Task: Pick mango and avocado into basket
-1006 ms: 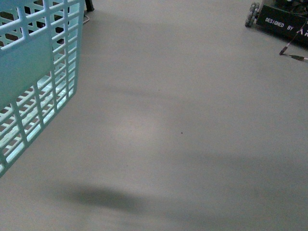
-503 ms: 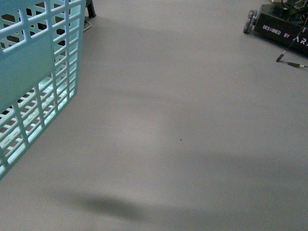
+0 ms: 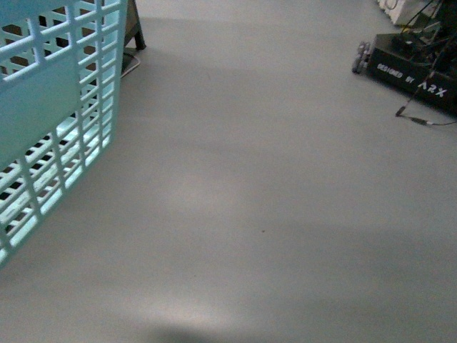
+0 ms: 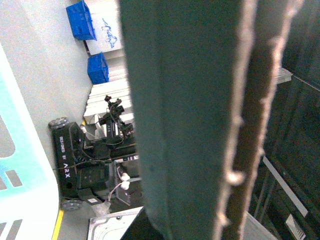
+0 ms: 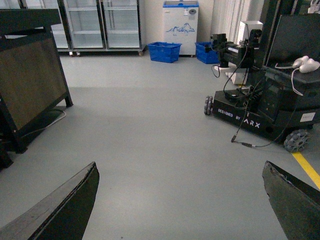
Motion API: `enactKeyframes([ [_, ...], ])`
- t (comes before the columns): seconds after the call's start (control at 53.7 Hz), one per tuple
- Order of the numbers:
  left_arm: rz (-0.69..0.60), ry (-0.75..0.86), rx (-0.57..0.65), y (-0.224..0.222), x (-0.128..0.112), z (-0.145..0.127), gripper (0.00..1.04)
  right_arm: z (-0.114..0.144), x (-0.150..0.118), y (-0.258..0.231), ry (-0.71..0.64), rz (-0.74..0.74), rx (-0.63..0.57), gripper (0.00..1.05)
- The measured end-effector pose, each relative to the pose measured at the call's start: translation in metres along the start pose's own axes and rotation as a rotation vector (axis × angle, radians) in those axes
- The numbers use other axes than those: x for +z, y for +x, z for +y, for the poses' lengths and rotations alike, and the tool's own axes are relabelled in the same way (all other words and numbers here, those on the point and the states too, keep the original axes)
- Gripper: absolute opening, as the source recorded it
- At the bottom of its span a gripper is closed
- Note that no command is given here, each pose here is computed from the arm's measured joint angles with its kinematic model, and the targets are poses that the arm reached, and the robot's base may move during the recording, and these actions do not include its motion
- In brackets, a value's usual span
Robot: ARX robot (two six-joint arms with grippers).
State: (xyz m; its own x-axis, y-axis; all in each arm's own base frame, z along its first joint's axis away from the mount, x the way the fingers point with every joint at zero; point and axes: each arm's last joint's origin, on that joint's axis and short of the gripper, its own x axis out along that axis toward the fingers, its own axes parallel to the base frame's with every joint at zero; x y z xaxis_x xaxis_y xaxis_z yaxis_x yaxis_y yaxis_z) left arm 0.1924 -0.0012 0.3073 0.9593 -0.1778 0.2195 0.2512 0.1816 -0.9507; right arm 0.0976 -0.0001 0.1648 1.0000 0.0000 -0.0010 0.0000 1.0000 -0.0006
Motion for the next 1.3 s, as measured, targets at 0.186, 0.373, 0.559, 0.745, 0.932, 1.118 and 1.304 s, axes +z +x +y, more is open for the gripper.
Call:
enactKeyframes([
  [0.186, 0.000, 0.000, 0.000, 0.0000, 0.0000, 0.0000, 0.08, 0.0000, 0.0000, 0.0000, 0.000, 0.000, 0.000, 0.97],
  [0.373, 0.000, 0.000, 0.000, 0.0000, 0.0000, 0.0000, 0.08, 0.0000, 0.0001, 0.0000, 0.000, 0.000, 0.000, 0.97],
  [0.559, 0.000, 0.000, 0.000, 0.0000, 0.0000, 0.0000, 0.08, 0.0000, 0.0001, 0.0000, 0.000, 0.000, 0.000, 0.97],
  [0.745, 0.000, 0.000, 0.000, 0.0000, 0.0000, 0.0001, 0.08, 0.0000, 0.0001, 0.0000, 0.000, 0.000, 0.000, 0.97],
  [0.932, 0.000, 0.000, 0.000, 0.0000, 0.0000, 0.0001, 0.08, 0.0000, 0.0001, 0.0000, 0.000, 0.000, 0.000, 0.97],
  [1.118, 0.000, 0.000, 0.000, 0.0000, 0.0000, 0.0000, 0.08, 0.0000, 0.0001, 0.0000, 0.000, 0.000, 0.000, 0.97],
  [1.304, 0.000, 0.000, 0.000, -0.0001, 0.0000, 0.0000, 0.08, 0.0000, 0.0001, 0.0000, 0.000, 0.000, 0.000, 0.97],
])
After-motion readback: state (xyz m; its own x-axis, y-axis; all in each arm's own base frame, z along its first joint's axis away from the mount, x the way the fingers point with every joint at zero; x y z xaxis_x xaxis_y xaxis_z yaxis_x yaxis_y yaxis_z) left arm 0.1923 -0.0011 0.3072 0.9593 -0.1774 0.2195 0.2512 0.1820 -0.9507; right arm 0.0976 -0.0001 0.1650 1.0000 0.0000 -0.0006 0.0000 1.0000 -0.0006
